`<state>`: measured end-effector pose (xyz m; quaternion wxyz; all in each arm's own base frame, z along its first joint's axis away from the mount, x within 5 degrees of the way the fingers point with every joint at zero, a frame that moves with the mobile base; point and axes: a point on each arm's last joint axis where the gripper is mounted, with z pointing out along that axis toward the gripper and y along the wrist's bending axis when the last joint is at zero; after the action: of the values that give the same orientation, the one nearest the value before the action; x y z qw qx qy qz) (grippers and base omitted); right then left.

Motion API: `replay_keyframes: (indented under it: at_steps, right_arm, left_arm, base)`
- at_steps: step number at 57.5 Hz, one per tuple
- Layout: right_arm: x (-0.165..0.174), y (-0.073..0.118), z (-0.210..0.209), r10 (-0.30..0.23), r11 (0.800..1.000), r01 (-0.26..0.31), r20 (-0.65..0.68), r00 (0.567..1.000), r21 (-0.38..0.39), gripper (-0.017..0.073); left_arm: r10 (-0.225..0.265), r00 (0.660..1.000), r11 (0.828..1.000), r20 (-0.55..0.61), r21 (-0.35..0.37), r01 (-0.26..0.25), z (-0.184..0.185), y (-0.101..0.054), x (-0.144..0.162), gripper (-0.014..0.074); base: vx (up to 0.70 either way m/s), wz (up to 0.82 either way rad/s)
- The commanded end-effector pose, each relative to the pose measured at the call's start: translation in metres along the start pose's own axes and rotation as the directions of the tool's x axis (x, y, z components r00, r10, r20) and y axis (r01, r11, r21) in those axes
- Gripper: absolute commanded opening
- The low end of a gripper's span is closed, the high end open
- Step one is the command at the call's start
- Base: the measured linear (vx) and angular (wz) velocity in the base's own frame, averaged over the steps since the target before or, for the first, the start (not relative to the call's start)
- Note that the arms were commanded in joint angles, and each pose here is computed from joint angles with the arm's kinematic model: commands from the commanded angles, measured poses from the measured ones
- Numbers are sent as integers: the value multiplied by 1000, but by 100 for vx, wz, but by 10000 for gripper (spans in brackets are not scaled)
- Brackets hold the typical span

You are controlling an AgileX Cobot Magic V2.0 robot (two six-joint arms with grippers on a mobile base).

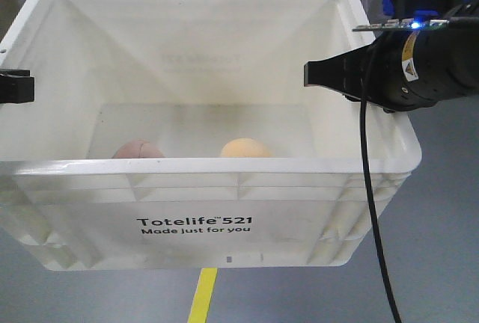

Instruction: Place moving items into box and shelve

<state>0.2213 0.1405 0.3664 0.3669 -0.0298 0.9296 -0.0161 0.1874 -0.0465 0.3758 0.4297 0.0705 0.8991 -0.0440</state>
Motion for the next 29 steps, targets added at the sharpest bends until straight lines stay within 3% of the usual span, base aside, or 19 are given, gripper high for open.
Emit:
replay_keyframes:
  at_steps: [1, 29]
  right_arm:
    - [-21, -3, -20, -32, 998, 41, 190, 981, -40, 75]
    - [-21, -3, -20, -32, 998, 41, 190, 981, -40, 75]
  left_arm:
    - [-5, 975, 998, 221, 59, -8, -19, -6, -24, 119]
    - [-5, 975, 998, 221, 59, -8, -19, -6, -24, 119]
  base:
    - [34, 9]
    - [38, 8]
